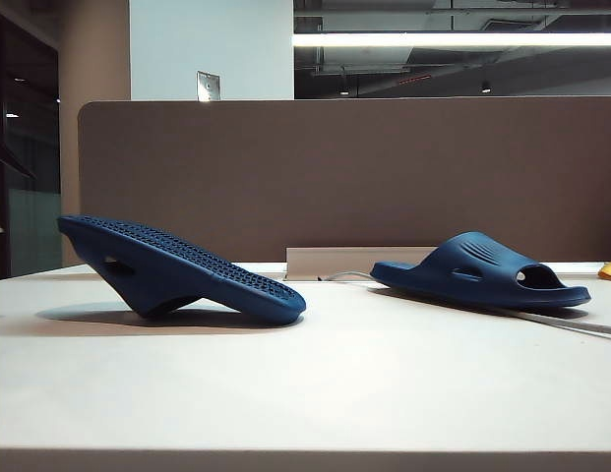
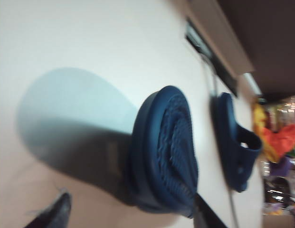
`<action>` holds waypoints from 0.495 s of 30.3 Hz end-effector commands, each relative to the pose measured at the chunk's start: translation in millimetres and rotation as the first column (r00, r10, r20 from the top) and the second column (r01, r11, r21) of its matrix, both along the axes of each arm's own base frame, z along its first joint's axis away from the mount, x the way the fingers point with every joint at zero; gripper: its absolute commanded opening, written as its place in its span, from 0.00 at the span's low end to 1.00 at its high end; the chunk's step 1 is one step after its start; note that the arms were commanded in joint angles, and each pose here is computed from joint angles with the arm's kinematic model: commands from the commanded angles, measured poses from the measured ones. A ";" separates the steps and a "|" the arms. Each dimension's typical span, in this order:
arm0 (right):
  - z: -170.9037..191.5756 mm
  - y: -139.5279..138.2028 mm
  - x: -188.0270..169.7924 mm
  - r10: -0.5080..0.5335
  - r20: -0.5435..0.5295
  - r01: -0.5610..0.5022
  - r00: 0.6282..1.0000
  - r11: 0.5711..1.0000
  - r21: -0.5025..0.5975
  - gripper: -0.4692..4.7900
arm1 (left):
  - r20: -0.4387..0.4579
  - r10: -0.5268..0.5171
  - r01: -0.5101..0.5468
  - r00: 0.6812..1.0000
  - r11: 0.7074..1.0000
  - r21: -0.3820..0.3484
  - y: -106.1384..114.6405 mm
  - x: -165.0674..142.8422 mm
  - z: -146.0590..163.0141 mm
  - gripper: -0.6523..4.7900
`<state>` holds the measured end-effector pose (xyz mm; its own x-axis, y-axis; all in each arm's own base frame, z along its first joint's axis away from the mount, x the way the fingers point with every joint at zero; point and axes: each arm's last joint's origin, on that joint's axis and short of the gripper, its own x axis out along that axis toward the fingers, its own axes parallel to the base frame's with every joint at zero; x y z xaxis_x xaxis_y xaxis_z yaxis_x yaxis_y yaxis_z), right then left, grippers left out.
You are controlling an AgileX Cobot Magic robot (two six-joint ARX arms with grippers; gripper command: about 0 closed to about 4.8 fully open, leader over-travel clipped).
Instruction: Interlock the pair of blue slippers on the table with their fronts facing up.
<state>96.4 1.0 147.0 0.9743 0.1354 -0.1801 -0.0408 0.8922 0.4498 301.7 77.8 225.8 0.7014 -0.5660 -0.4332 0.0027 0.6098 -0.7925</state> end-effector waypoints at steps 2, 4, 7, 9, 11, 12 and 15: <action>1.3 1.1 0.2 0.034 0.014 -0.034 0.999 0.999 0.013 0.13 | 0.062 -0.049 0.053 0.997 0.997 -0.059 -6.7 18.7 -8.3 0.74; 1.4 1.1 0.2 0.033 0.014 -0.033 0.999 0.999 0.015 0.13 | 0.089 -0.073 0.078 0.993 0.995 -0.057 -11.7 23.5 -9.4 0.74; 1.4 1.3 0.2 0.038 0.014 -0.038 0.999 0.999 0.017 0.13 | 0.130 -0.106 0.112 0.986 0.993 -0.041 -20.8 29.4 -8.8 0.74; 1.4 1.2 0.2 0.038 0.014 -0.038 0.999 0.999 0.017 0.13 | 0.128 -0.129 0.135 0.983 0.990 -0.041 -28.1 33.0 -9.9 0.74; 1.4 1.3 0.2 0.039 0.014 -0.040 0.999 0.999 0.022 0.13 | 0.111 -0.136 0.142 0.984 0.989 -0.041 -32.8 36.9 -14.9 0.74; 1.5 1.3 0.2 0.037 0.013 -0.038 0.999 0.999 0.032 0.13 | 0.105 -0.141 0.146 0.984 0.988 -0.039 -35.1 38.8 -18.2 0.74; 1.5 1.3 0.2 0.037 0.012 -0.037 0.999 0.999 0.035 0.13 | 0.082 -0.140 0.143 0.987 0.989 -0.043 -35.5 42.2 -27.2 0.74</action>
